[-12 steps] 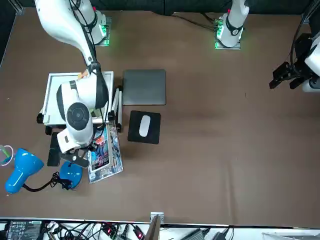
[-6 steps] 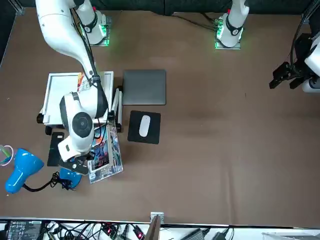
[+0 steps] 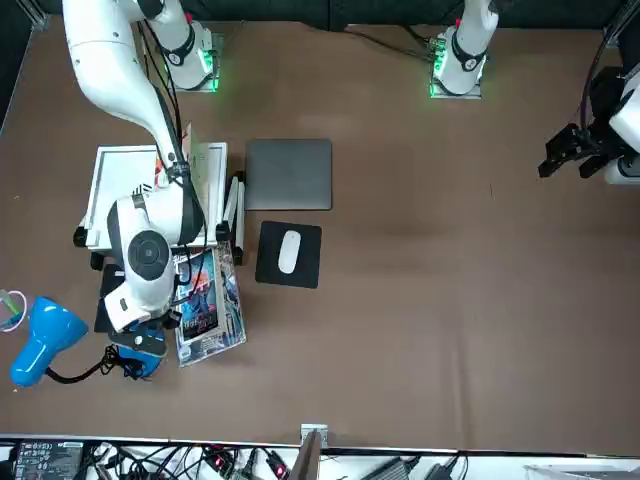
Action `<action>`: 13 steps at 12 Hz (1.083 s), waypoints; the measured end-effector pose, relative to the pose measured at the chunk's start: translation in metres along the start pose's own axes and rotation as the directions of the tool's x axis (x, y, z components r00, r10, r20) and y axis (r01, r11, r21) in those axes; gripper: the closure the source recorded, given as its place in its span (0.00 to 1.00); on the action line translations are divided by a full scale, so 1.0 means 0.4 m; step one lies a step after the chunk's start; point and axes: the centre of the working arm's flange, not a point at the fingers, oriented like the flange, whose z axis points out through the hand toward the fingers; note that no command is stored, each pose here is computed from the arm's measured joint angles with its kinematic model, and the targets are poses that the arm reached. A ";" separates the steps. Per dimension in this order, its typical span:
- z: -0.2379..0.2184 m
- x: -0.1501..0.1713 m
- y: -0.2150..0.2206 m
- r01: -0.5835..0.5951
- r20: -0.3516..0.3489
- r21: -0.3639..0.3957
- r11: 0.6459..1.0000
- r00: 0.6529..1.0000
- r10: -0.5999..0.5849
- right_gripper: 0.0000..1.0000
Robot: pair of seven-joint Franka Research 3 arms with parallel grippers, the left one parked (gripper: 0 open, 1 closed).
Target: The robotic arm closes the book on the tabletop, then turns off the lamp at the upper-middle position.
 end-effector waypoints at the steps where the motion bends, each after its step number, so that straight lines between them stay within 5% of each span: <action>1: 0.028 -0.010 -0.012 0.019 -0.008 0.011 1.000 1.000 -0.019 0.99; 7: 0.127 -0.031 0.013 0.068 -0.016 -0.017 0.998 0.998 -0.068 0.99; 13: 0.269 -0.075 0.081 0.158 -0.030 0.037 0.987 0.987 -0.157 0.99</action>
